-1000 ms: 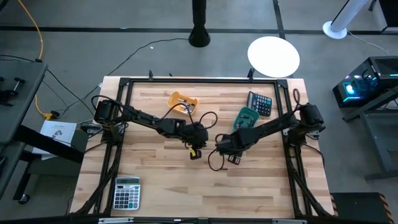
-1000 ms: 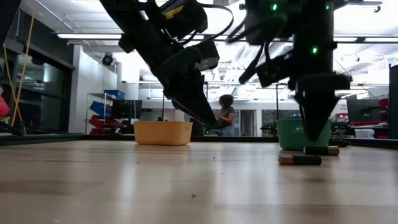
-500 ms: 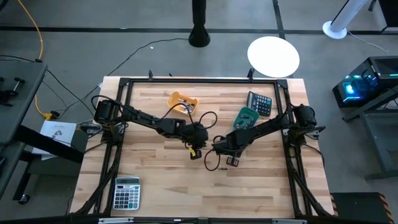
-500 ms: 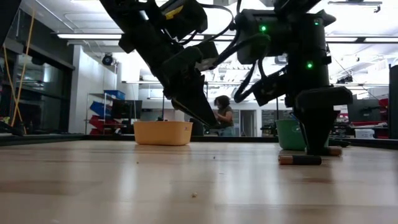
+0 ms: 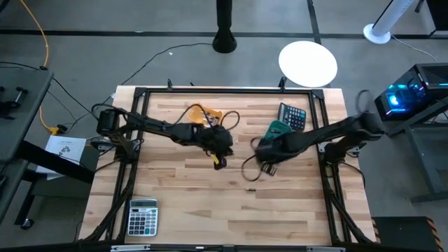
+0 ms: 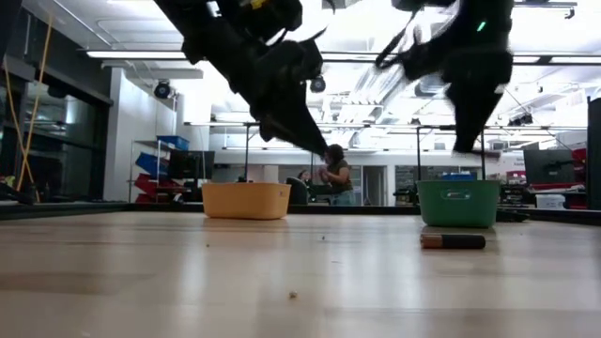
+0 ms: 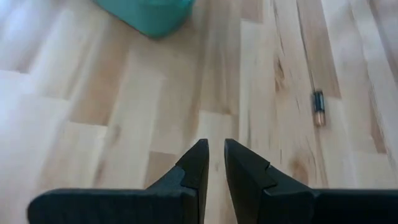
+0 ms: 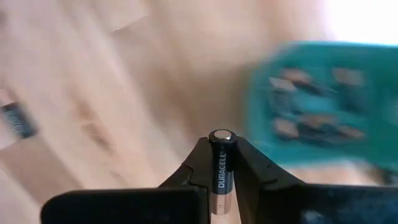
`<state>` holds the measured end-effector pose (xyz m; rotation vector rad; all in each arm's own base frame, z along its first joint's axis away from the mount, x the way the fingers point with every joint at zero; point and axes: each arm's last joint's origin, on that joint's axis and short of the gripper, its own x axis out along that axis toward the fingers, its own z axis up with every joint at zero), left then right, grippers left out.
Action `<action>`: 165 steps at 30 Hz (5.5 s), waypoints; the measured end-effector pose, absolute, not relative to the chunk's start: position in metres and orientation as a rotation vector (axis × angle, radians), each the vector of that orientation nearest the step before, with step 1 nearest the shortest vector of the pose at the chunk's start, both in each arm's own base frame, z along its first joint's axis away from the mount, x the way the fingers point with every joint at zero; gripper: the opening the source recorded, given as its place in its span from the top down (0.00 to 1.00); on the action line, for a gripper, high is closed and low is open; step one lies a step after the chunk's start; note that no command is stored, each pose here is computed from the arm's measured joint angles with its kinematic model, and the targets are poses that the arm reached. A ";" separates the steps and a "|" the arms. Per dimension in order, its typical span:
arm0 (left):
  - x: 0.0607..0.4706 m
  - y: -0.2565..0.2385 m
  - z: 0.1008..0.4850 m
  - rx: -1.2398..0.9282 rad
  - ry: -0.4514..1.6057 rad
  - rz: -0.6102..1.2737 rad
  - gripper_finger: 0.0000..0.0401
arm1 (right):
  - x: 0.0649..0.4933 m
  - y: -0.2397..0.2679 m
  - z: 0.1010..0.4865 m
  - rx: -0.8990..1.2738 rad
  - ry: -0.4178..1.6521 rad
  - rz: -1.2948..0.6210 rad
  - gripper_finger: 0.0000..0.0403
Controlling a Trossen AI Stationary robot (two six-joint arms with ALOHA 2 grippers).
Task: Sort batteries
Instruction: Put the black battery into the blue bin, then adjust the bins on the table
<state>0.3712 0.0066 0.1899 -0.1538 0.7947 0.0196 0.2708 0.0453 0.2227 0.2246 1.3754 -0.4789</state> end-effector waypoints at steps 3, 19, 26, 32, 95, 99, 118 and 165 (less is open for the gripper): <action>0.369 0.016 0.200 -0.162 0.764 0.042 0.88 | 0.250 0.031 0.247 0.241 1.297 -0.630 0.95; 0.367 0.021 0.197 -0.210 0.786 0.070 0.88 | 0.235 -0.028 0.269 0.402 1.138 -0.904 0.67; 0.356 0.005 0.200 -0.202 0.879 0.012 0.88 | 0.249 -0.001 0.270 0.462 1.148 -0.568 0.53; 0.333 -0.013 0.213 -0.189 0.731 -0.048 0.88 | 0.270 0.065 0.266 0.410 1.080 -0.186 0.52; 0.231 0.088 0.227 -0.306 0.491 0.541 0.49 | 0.207 -0.027 0.222 0.723 1.003 -0.846 0.81; 0.239 0.097 0.213 -0.353 0.516 0.540 0.50 | 0.207 -0.034 0.222 0.744 0.981 -0.870 0.70; 0.304 0.116 0.187 -0.360 0.795 0.571 1.00 | 0.207 -0.038 0.222 0.724 0.986 -0.852 0.56; 0.305 0.066 0.158 -0.502 1.158 0.486 1.00 | 0.212 -0.039 0.224 0.728 0.937 -0.828 0.56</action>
